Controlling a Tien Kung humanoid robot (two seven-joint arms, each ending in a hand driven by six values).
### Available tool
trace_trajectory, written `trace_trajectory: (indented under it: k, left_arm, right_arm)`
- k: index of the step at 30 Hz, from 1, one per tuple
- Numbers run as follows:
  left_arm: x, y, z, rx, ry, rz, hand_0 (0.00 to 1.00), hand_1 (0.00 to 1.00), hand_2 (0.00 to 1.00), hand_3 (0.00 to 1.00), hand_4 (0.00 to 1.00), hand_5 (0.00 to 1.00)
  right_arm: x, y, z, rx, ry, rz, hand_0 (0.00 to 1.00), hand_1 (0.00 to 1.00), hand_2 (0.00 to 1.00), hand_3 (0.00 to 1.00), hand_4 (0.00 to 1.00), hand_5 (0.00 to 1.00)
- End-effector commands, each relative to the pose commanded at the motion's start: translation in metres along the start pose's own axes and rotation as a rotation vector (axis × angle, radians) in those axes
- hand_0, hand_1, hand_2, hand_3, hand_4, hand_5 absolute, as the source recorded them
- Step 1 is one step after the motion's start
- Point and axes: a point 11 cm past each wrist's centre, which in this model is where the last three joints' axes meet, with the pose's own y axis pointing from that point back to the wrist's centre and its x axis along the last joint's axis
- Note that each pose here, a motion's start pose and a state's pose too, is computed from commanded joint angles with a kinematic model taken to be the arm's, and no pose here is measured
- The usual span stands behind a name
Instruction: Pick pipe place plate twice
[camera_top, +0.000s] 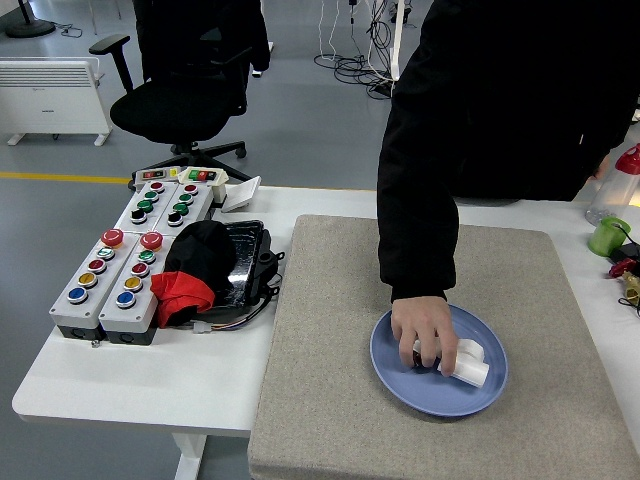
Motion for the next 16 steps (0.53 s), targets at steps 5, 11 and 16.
trace_trajectory:
  k: [5,11,16]
  left_arm:
    - [0.0000,0.0001,0.0002,0.000,0.000,-0.001,0.653,0.631,0.630,0.550,0.387,0.998]
    - [0.0001,0.0002,0.0000,0.003,0.002,0.000,0.653,0.631,0.630,0.550,0.389,0.998]
    - [-0.0014,-0.0001,-0.0018,0.010,-0.002,-0.002,0.653,0.631,0.630,0.551,0.389,0.998]
  right_arm:
    - [-0.0005,0.0000,0.0001,0.003,-0.002,0.000,0.861,0.801,0.878,0.922,0.528,0.555]
    - [-0.0022,-0.0002,0.0012,0.004,-0.003,-0.002,0.877,0.826,0.924,0.940,0.532,0.557]
    - [-0.0027,0.0006,0.0047,-0.008,0.002,-0.007,0.886,0.844,0.937,0.949,0.534,0.554]
